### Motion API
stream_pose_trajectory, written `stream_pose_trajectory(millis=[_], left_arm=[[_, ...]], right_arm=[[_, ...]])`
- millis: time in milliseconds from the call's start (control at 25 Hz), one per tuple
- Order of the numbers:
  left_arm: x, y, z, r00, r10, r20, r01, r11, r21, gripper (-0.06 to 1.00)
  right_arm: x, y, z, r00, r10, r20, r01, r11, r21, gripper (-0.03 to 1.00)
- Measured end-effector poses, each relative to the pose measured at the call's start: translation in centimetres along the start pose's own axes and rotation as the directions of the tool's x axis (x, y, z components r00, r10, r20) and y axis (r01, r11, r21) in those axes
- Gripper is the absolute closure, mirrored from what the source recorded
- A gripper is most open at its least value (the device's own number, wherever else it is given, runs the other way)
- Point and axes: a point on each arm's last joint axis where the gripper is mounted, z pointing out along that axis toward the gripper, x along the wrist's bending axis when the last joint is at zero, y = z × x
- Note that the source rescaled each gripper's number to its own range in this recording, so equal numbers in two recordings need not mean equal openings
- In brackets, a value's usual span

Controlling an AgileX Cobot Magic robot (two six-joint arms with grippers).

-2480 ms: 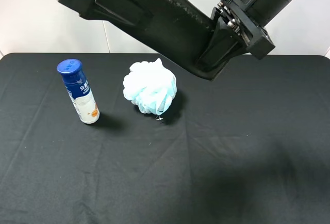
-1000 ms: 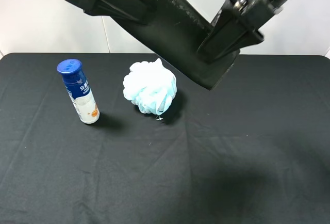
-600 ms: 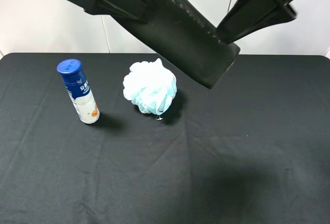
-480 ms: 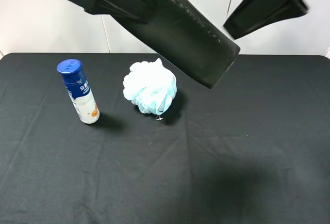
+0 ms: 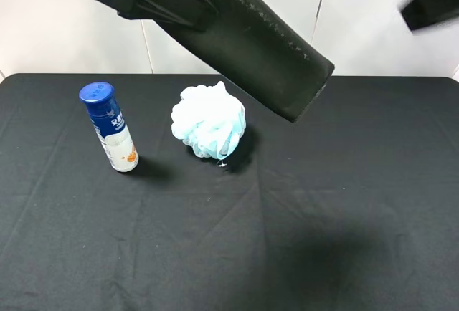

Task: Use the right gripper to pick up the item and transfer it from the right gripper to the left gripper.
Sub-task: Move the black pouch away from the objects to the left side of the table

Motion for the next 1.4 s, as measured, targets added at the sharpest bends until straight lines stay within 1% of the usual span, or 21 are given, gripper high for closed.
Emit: stream_pose_trajectory(millis=[120, 240, 320, 440, 560, 680, 880, 1160, 1400], left_arm=[[0.0, 0.0, 0.0, 1.0, 0.0, 0.0, 0.0, 1.0, 0.0, 0.93], [0.0, 0.0, 0.0, 1.0, 0.0, 0.0, 0.0, 1.0, 0.0, 0.93], [0.0, 0.0, 0.0, 1.0, 0.0, 0.0, 0.0, 1.0, 0.0, 0.94], [0.0, 0.0, 0.0, 1.0, 0.0, 0.0, 0.0, 1.0, 0.0, 0.93], [0.0, 0.0, 0.0, 1.0, 0.0, 0.0, 0.0, 1.0, 0.0, 0.93], [0.0, 0.0, 0.0, 1.0, 0.0, 0.0, 0.0, 1.0, 0.0, 0.93], [0.0, 0.0, 0.0, 1.0, -0.001, 0.0, 0.001, 1.0, -0.001, 0.94], [-0.1, 0.1, 0.0, 1.0, -0.01, 0.006, 0.011, 1.0, -0.012, 0.94], [-0.1, 0.1, 0.0, 1.0, -0.01, 0.006, 0.01, 1.0, -0.012, 0.94]], right_arm=[[0.7, -2.6, 0.0, 1.0, 0.024, 0.017, -0.025, 0.999, 0.036, -0.03], [1.3, -5.2, 0.1, 0.996, 0.076, 0.036, -0.078, 0.995, 0.066, -0.03], [1.7, -7.0, 0.1, 0.992, 0.107, 0.064, -0.113, 0.99, 0.083, -0.03], [2.3, -9.7, 0.0, 0.98, 0.163, 0.118, -0.174, 0.981, 0.089, -0.03], [2.9, -12.4, -0.4, 0.964, 0.209, 0.164, -0.222, 0.973, 0.068, -0.03], [3.6, -14.7, -0.7, 0.954, 0.232, 0.19, -0.243, 0.969, 0.033, -0.03], [4.7, -17.9, -0.7, 0.948, 0.246, 0.202, -0.242, 0.969, -0.043, -0.03], [5.6, -20.4, -0.5, 0.943, 0.257, 0.213, -0.207, 0.95, -0.232, -0.03], [6.1, -21.7, -0.5, 0.939, 0.263, 0.22, -0.179, 0.923, -0.342, -0.03]])
